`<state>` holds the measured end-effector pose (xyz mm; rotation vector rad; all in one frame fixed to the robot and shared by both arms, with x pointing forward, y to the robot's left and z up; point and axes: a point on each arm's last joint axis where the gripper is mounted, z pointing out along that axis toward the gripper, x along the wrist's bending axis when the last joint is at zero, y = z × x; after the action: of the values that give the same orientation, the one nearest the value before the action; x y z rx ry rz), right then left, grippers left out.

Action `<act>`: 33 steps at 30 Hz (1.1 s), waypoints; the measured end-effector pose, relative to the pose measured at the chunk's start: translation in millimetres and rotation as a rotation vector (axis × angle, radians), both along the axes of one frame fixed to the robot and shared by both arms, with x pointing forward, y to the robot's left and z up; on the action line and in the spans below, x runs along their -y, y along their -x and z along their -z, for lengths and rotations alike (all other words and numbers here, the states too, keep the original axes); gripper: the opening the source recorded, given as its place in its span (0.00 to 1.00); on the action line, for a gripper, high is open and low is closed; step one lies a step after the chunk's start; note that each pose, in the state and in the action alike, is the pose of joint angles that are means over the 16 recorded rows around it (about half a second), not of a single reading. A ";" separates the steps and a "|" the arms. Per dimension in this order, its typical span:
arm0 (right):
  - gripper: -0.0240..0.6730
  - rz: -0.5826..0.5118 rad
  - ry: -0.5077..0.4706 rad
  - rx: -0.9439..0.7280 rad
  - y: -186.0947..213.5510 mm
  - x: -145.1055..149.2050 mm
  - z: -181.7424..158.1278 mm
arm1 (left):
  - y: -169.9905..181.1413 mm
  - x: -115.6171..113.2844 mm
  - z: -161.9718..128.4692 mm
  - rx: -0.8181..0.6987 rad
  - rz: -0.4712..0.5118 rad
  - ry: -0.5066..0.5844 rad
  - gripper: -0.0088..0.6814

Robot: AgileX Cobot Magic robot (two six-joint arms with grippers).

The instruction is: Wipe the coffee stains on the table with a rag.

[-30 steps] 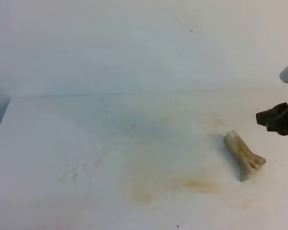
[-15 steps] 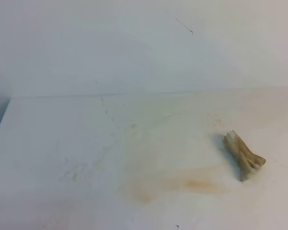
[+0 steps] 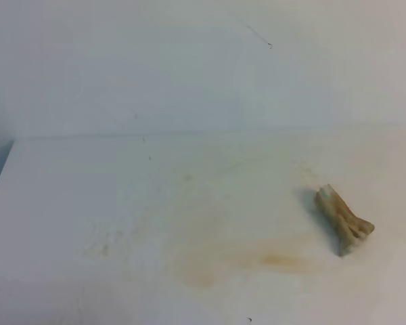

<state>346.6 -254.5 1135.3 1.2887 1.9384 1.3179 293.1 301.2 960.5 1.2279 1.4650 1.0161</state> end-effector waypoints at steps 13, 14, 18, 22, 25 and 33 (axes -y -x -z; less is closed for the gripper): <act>0.04 -0.042 -0.020 0.065 41.2 -0.9 7.9 | -0.1 0.0 0.7 -0.001 0.000 0.000 0.01; 0.04 -0.017 -0.001 0.106 43.6 1.6 10.5 | 0.0 0.0 1.4 -0.002 0.000 0.000 0.01; 0.04 0.116 0.086 0.278 52.5 13.5 27.8 | 0.0 0.0 1.4 -0.002 0.000 0.000 0.01; 0.04 0.269 0.163 0.408 58.7 25.2 56.0 | 0.0 0.0 1.4 -0.002 0.000 0.000 0.01; 0.04 0.368 0.190 0.442 59.6 32.1 83.0 | 0.1 0.0 0.7 -0.001 0.000 0.000 0.01; 0.04 0.542 0.165 0.337 56.9 44.2 145.3 | 0.0 0.0 0.0 0.000 0.000 0.000 0.01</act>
<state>289.7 -298.7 990.0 1.2887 1.3123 0.9966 293.1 301.2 960.5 1.2279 1.4650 1.0161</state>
